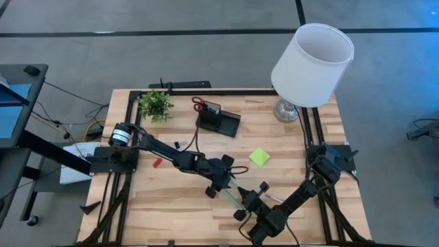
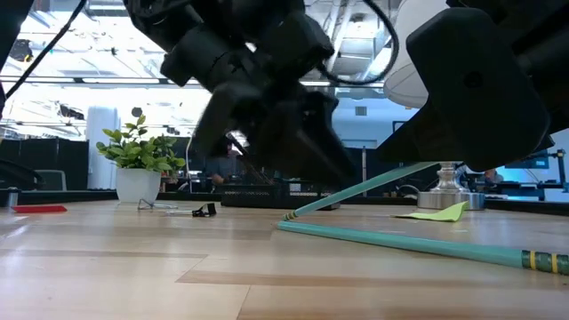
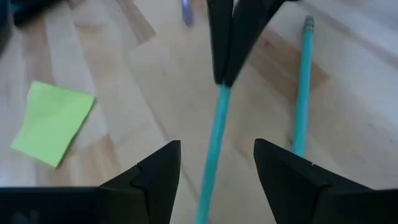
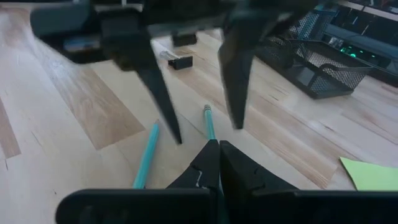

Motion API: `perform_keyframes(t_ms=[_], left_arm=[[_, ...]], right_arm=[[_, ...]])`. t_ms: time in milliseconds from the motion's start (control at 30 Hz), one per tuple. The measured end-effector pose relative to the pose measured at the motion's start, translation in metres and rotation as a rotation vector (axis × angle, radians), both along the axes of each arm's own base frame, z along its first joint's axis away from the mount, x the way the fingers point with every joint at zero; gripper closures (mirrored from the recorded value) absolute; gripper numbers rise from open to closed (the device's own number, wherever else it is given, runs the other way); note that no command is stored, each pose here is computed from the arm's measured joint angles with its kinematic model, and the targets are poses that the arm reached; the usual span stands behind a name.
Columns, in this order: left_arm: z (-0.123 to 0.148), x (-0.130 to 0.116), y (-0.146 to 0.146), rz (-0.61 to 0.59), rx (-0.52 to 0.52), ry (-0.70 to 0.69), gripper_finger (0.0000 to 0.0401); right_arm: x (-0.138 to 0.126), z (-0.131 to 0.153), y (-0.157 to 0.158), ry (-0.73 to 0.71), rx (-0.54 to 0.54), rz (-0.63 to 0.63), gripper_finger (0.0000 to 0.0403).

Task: Pick and place office supplies into organizer
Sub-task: Put the right blue pencil into the desk organizer

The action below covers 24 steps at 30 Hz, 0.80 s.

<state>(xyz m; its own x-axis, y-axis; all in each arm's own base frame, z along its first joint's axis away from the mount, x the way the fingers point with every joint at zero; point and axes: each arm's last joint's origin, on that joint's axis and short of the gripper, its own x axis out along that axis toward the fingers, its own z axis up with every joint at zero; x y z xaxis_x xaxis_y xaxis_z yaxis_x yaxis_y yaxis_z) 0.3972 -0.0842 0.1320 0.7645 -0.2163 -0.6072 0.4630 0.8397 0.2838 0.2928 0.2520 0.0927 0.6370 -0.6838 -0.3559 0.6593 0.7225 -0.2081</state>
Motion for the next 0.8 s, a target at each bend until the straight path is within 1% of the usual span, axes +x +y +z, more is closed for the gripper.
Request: perform_keyframes(t_ms=[167,267,300,400,500,600,733,800], left_arm=[[-0.02,0.008,-0.006,0.024,0.037,0.035,0.02],[-0.021,0.014,-0.006,0.056,0.052,0.027,0.0201],[-0.019,0.019,-0.007,0.065,0.052,0.005,0.0204],[-0.019,0.02,-0.007,0.072,0.061,0.027,0.0219],[-0.017,0.022,-0.006,0.088,0.074,0.027,0.0246],[-0.019,0.02,-0.005,0.115,0.104,0.053,0.0282],[-0.021,0.018,-0.005,0.142,0.1,0.086,0.0344],[-0.021,0.017,-0.005,0.137,0.102,0.092,0.0377]], right_arm=[[0.001,0.002,0.001,-0.001,0.0,-0.002,0.0403],[0.001,0.003,0.001,0.0,-0.001,-0.002,0.0403],[0.001,0.003,0.001,0.0,-0.001,-0.002,0.0403],[0.001,0.003,0.001,0.001,-0.002,-0.002,0.0403],[0.0,0.003,0.001,0.004,-0.005,0.0,0.0403],[0.0,0.003,0.001,0.004,-0.004,0.0,0.0403],[0.0,0.003,0.001,0.003,-0.005,0.0,0.0403],[-0.001,0.003,0.001,0.007,-0.013,0.001,0.0401]])
